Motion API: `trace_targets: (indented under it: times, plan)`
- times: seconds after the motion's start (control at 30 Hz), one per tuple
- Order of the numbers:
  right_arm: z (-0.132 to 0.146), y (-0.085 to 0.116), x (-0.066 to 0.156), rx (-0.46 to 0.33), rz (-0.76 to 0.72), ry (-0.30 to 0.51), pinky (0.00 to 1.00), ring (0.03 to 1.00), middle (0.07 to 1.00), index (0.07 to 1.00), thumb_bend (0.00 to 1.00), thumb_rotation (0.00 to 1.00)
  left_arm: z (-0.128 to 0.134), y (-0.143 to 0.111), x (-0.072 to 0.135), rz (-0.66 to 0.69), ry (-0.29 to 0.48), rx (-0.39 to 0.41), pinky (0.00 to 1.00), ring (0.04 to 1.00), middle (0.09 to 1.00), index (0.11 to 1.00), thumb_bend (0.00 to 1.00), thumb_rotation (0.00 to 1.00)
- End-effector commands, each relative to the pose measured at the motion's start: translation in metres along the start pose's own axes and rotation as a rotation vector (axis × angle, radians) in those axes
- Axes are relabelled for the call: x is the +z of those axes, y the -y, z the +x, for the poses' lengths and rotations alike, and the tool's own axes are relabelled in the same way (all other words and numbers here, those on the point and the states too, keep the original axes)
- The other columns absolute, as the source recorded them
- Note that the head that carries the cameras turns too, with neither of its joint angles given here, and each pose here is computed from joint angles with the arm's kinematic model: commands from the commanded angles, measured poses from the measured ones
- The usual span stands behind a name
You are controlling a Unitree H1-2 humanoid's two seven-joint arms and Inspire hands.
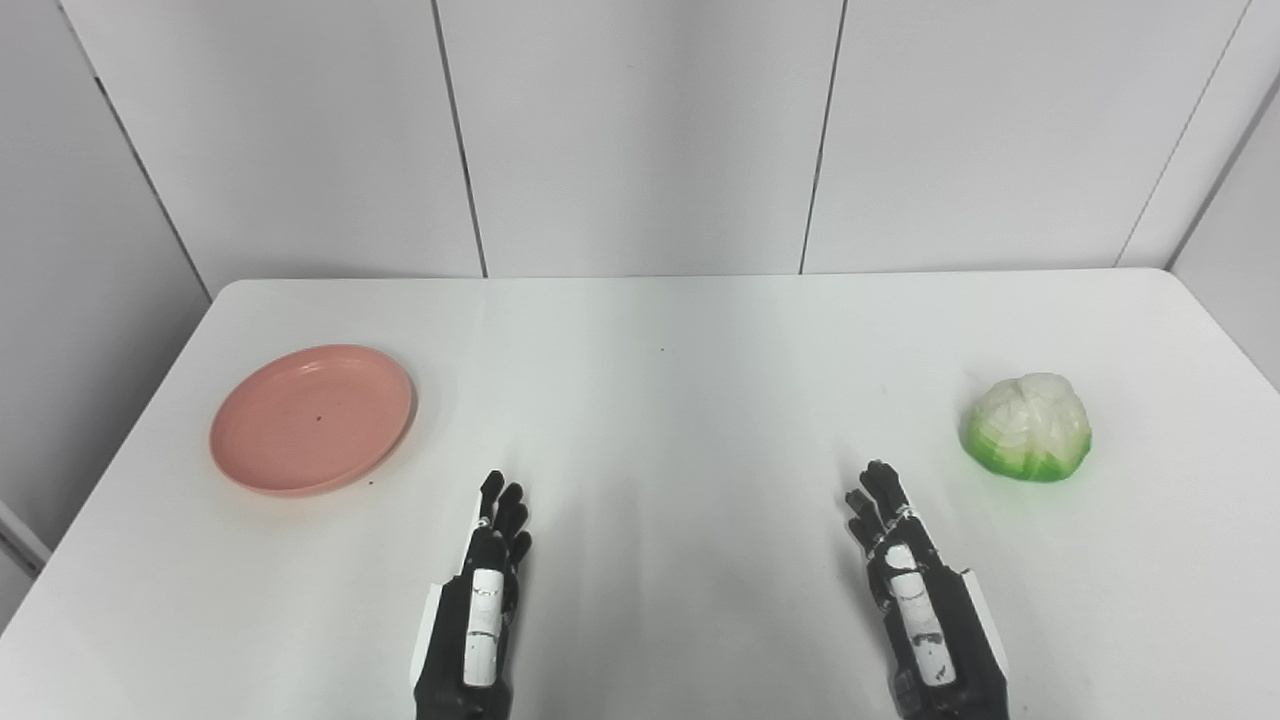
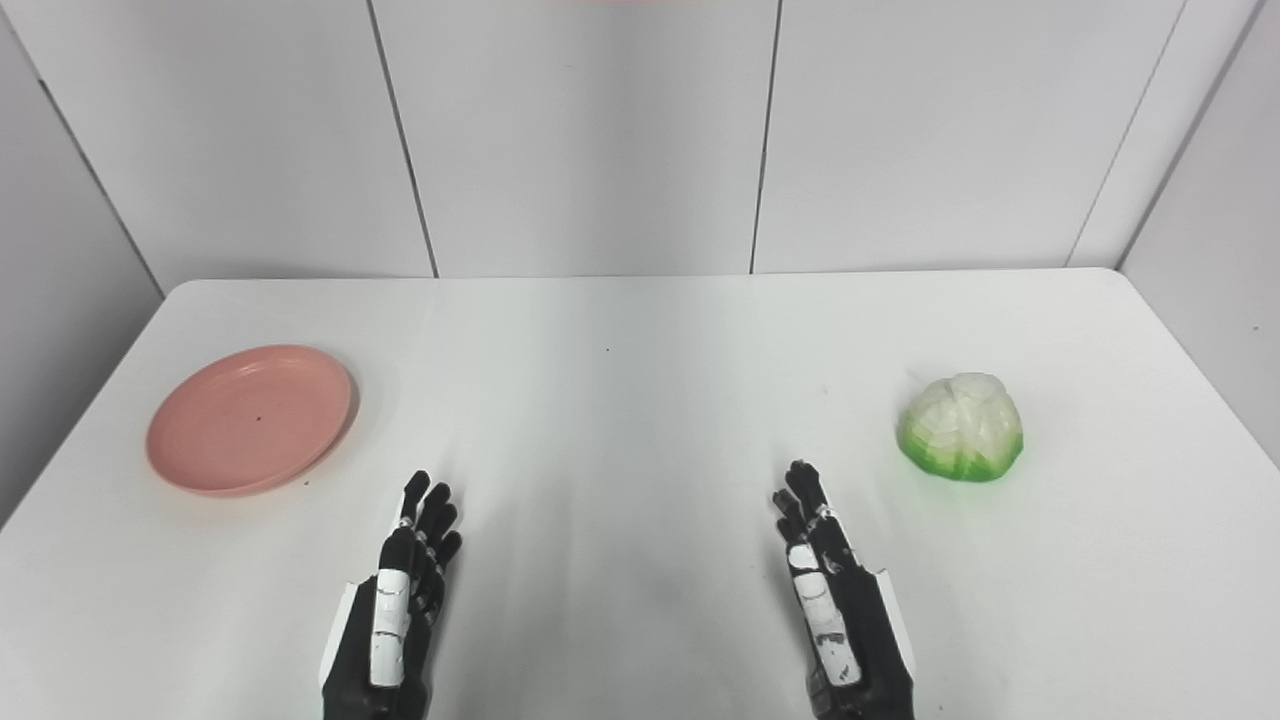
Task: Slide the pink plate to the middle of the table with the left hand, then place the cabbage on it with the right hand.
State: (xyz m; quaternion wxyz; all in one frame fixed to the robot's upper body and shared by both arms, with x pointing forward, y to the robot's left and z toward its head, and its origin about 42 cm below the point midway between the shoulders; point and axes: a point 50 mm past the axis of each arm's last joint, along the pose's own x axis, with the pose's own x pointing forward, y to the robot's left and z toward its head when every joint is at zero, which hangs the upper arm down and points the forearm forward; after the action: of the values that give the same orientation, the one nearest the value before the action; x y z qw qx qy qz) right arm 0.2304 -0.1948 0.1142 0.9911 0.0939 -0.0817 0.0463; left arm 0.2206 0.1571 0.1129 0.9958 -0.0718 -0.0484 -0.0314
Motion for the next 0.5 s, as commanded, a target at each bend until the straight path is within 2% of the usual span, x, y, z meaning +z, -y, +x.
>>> trace_targets:
  times: [0.0,0.2,0.47]
  plan:
    - [-0.034,-0.0101,-0.0058,-0.049,0.041,-0.037,0.99,0.956,0.97,0.946,0.82,0.83,-0.0184,-0.0146,0.003,0.062,0.017,-0.018,1.0,1.0,1.0,1.0,0.8,1.0]
    - [-0.0368,-0.0109,-0.0029,-0.051,0.053,-0.047,1.0,0.958,0.971,0.947,0.82,0.83,-0.0235,-0.0126,0.0032,0.059,0.003,-0.024,1.0,1.0,1.0,1.0,0.8,1.0]
    - [-0.0307,-0.0073,-0.0076,-0.046,0.054,-0.049,1.0,0.962,0.975,0.951,0.82,0.83,-0.0171,-0.0122,-0.0017,0.059,-0.001,-0.025,1.0,1.0,1.0,1.0,0.79,1.0]
